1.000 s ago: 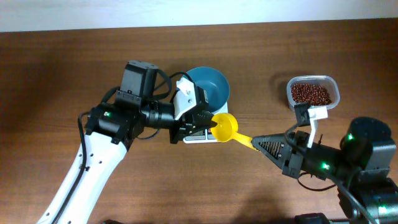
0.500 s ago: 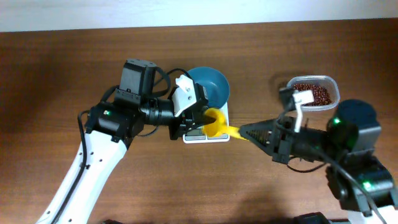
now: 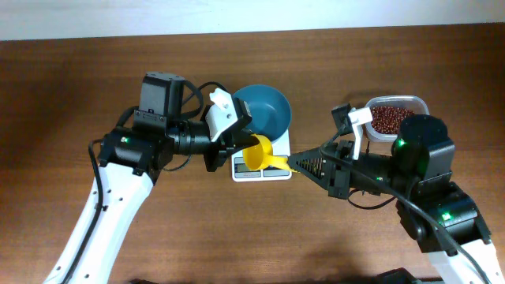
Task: Scoop item into bowl and weigh 50g on scale
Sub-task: 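Lift the scoop over the teal bowl holding it with both grippers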
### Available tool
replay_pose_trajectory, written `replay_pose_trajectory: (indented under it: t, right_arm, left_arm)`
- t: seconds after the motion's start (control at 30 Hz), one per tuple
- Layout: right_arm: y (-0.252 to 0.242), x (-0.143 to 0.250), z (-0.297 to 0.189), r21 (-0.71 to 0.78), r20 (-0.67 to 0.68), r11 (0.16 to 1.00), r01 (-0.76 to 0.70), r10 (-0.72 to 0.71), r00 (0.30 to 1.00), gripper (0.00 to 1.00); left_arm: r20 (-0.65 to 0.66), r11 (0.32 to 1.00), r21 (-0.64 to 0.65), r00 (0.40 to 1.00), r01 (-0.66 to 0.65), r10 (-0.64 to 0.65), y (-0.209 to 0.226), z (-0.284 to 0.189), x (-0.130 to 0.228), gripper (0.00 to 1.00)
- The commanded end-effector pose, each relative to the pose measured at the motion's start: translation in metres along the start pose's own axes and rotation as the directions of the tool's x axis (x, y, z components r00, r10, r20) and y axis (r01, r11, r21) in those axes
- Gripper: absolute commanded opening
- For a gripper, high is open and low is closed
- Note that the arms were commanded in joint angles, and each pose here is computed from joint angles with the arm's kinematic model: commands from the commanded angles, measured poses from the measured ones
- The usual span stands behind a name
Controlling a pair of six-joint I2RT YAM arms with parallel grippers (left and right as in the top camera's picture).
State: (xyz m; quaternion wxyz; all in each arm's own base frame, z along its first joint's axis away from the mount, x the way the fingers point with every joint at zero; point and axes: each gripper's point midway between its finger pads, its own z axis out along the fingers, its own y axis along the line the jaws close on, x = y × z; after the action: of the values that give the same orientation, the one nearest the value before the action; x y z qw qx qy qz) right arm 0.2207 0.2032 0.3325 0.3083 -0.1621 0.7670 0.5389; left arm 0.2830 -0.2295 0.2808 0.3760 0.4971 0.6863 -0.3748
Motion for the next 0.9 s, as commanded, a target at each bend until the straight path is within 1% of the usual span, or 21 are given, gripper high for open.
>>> replay_pose_trajectory:
  t: [0.0, 0.07, 0.1, 0.13, 0.17, 0.3, 0.37, 0.43, 0.57, 0.6, 0.67, 0.7, 0.73, 0.83, 0.87]
  right_arm:
    - [-0.012, -0.006, 0.000, 0.059, 0.030, 0.998, 0.015, -0.017, 0.999, 0.08]
    - [-0.012, -0.006, 0.000, 0.059, 0.030, 0.998, 0.015, -0.017, 0.999, 0.16]
    - [-0.012, -0.006, 0.000, 0.059, 0.029, 0.998, 0.015, -0.016, 0.999, 0.19]
    - [-0.012, -0.006, 0.000, 0.059, 0.029, 0.998, 0.015, -0.017, 0.999, 0.24]
    - [-0.012, -0.006, 0.000, 0.060, 0.029, 0.998, 0.023, -0.024, 0.999, 0.27]
    - [-0.013, -0.006, 0.001, 0.062, 0.025, 0.996, 0.070, -0.072, 0.997, 0.34]
    - [-0.017, -0.006, 0.003, 0.066, 0.013, 0.990, 0.124, -0.125, 0.992, 0.37]
    - [-0.023, -0.005, 0.006, 0.070, 0.001, 0.990, 0.126, -0.126, 0.992, 0.39]
    - [-0.035, 0.000, 0.020, 0.065, -0.047, 0.991, 0.115, -0.112, 0.993, 0.45]
    - [-0.037, 0.005, 0.027, 0.055, -0.073, 0.991, 0.125, -0.121, 0.990, 0.52]
    - [-0.039, 0.012, 0.037, 0.037, -0.110, 0.990, 0.138, -0.133, 0.985, 0.58]
    - [-0.041, 0.016, 0.042, 0.033, -0.128, 0.988, 0.150, -0.145, 0.981, 0.65]
    - [-0.043, 0.017, 0.044, 0.043, -0.132, 0.988, 0.148, -0.142, 0.981, 0.68]
    - [-0.051, 0.017, 0.048, 0.084, -0.135, 0.984, 0.156, -0.144, 0.980, 0.73]
    - [-0.051, 0.017, 0.048, 0.081, -0.137, 0.982, 0.173, -0.161, 0.977, 0.78]
  left_arm:
    - [0.060, 0.996, 0.093, 0.998, -0.005, -0.001, -0.019, -0.006, -0.013, 0.00]
    - [0.051, 0.996, 0.087, 0.999, 0.002, -0.007, -0.018, -0.006, -0.011, 0.00]
    - [0.041, 0.998, 0.070, 0.999, 0.002, -0.005, -0.016, -0.006, -0.010, 0.00]
    - [0.011, 1.000, 0.025, 1.000, 0.003, -0.004, -0.008, -0.005, -0.004, 0.00]
    - [-0.015, 1.000, -0.012, 1.000, 0.004, -0.004, -0.001, -0.005, 0.000, 0.00]
    - [-0.086, 0.992, -0.127, 0.996, -0.008, -0.003, 0.019, -0.007, 0.012, 0.00]
    - [-0.133, 0.977, -0.211, 0.991, -0.026, -0.002, 0.034, -0.011, 0.019, 0.00]
    - [-0.189, 0.954, -0.298, 0.982, -0.037, -0.021, 0.049, -0.016, 0.028, 0.00]
    - [-0.255, 0.886, -0.464, 0.959, -0.009, -0.125, 0.074, -0.031, 0.045, 0.00]
    - [-0.265, 0.859, -0.513, 0.951, 0.001, -0.159, 0.081, -0.037, 0.049, 0.00]
    - [-0.273, 0.828, -0.560, 0.943, 0.005, -0.190, 0.085, -0.045, 0.052, 0.00]
    - [-0.275, 0.810, -0.587, 0.940, 0.000, -0.199, 0.086, -0.051, 0.052, 0.00]
    - [-0.276, 0.803, -0.595, 0.941, -0.006, -0.198, 0.085, -0.054, 0.051, 0.00]
    - [-0.262, 0.789, -0.615, 0.949, -0.023, -0.176, 0.075, -0.067, 0.041, 0.00]
    - [-0.254, 0.785, -0.619, 0.953, -0.028, -0.166, 0.071, -0.071, 0.037, 0.00]
